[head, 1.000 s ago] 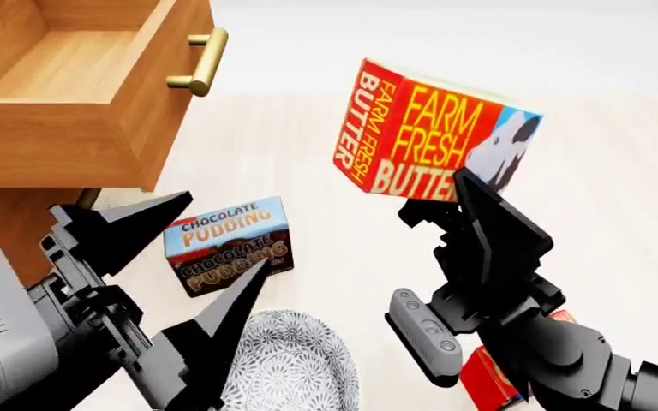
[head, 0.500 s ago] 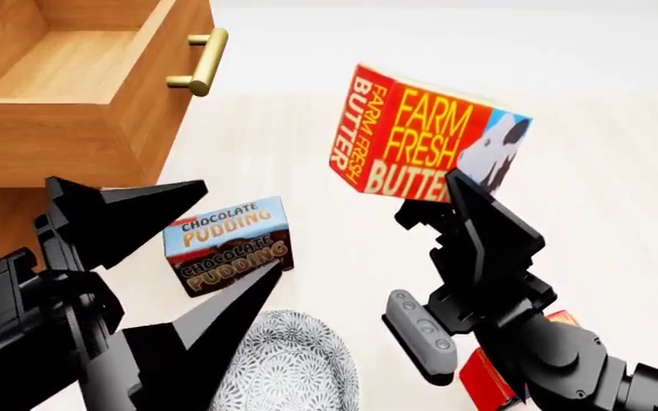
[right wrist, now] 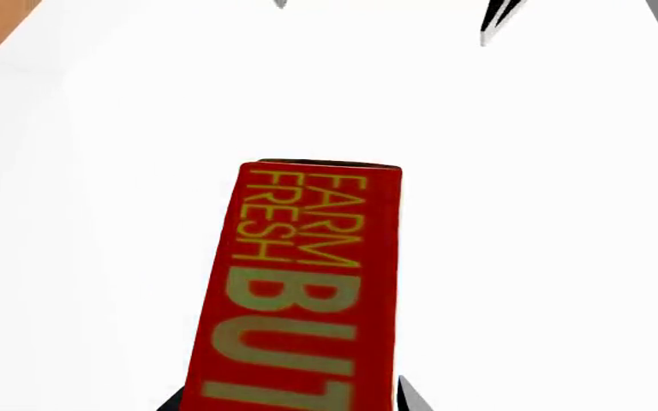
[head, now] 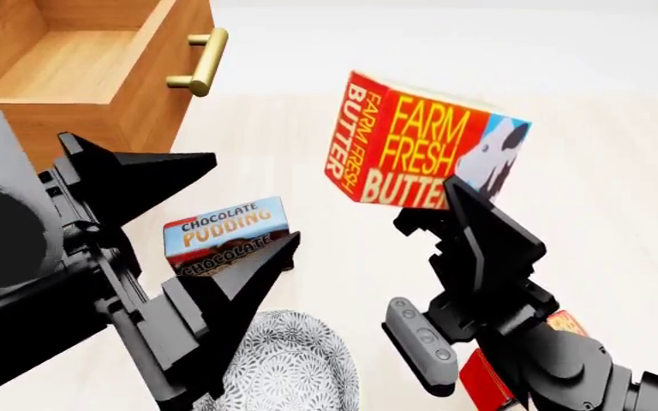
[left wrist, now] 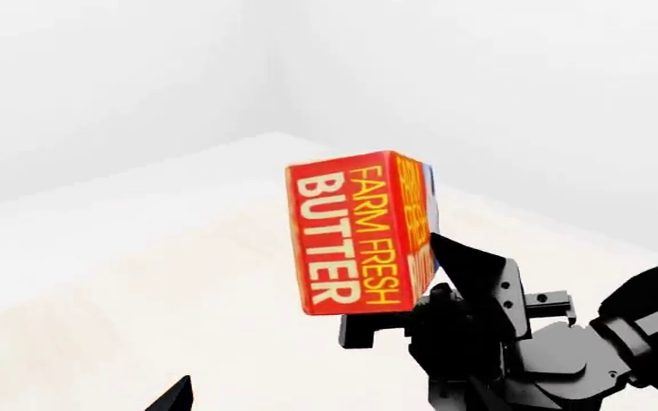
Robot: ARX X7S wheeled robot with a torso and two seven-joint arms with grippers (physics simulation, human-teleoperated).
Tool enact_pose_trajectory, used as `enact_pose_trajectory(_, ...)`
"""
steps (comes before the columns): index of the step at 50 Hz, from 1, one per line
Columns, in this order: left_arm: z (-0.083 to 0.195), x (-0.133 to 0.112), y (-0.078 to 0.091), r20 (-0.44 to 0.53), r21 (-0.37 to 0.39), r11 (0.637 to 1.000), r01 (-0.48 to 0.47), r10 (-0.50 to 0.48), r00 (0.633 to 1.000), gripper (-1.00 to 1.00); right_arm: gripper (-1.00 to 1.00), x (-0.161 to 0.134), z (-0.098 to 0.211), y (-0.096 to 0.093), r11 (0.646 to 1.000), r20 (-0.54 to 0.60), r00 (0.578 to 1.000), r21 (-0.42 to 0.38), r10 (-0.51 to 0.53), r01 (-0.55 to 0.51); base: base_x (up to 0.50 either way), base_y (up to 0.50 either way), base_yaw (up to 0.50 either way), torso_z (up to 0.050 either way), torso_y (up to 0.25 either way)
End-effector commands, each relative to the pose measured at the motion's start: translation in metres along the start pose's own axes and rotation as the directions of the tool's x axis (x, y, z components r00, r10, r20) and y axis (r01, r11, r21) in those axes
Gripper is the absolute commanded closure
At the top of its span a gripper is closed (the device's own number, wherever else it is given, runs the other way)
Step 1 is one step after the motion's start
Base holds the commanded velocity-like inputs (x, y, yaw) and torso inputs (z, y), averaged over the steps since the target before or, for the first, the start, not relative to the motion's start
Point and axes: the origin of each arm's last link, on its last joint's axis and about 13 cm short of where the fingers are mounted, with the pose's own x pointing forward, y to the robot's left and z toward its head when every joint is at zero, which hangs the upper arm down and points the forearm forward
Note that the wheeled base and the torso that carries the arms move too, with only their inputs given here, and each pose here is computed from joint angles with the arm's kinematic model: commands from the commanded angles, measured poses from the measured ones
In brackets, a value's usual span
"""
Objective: Put the butter at the front in the top drawer of the cabinet and close it.
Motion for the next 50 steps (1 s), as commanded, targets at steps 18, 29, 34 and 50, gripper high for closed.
enact_pose_trajectory(18,0.019,0.011,-0.004,-0.072,0.025,0.999,0.03,-0.028,0.997,-1.0,1.0,0.005,-0.003,-0.001,0.999,0.008,0.999,-0.033,-0.031,0.031,0.0,0.0,0.0,0.001,0.001)
enact_pose_trajectory(29,0.022,0.014,-0.006,-0.07,0.02,0.999,0.051,-0.049,0.996,-1.0,1.0,0.005,-0.003,-0.002,0.999,0.009,1.0,-0.031,-0.026,0.026,0.0,0.0,0.0,0.001,0.001)
enact_pose_trajectory(34,0.025,0.016,-0.005,-0.066,0.014,0.998,0.055,-0.054,0.996,-1.0,1.0,0.005,-0.003,-0.002,0.999,0.012,1.0,-0.034,-0.023,0.024,0.0,0.0,0.0,0.0,0.0)
enact_pose_trajectory(50,0.029,0.023,-0.003,-0.05,-0.007,0.997,0.078,-0.078,0.996,-1.0,1.0,0.004,-0.001,0.0,0.999,0.013,1.0,-0.025,-0.02,0.02,0.0,0.0,0.0,0.001,0.001)
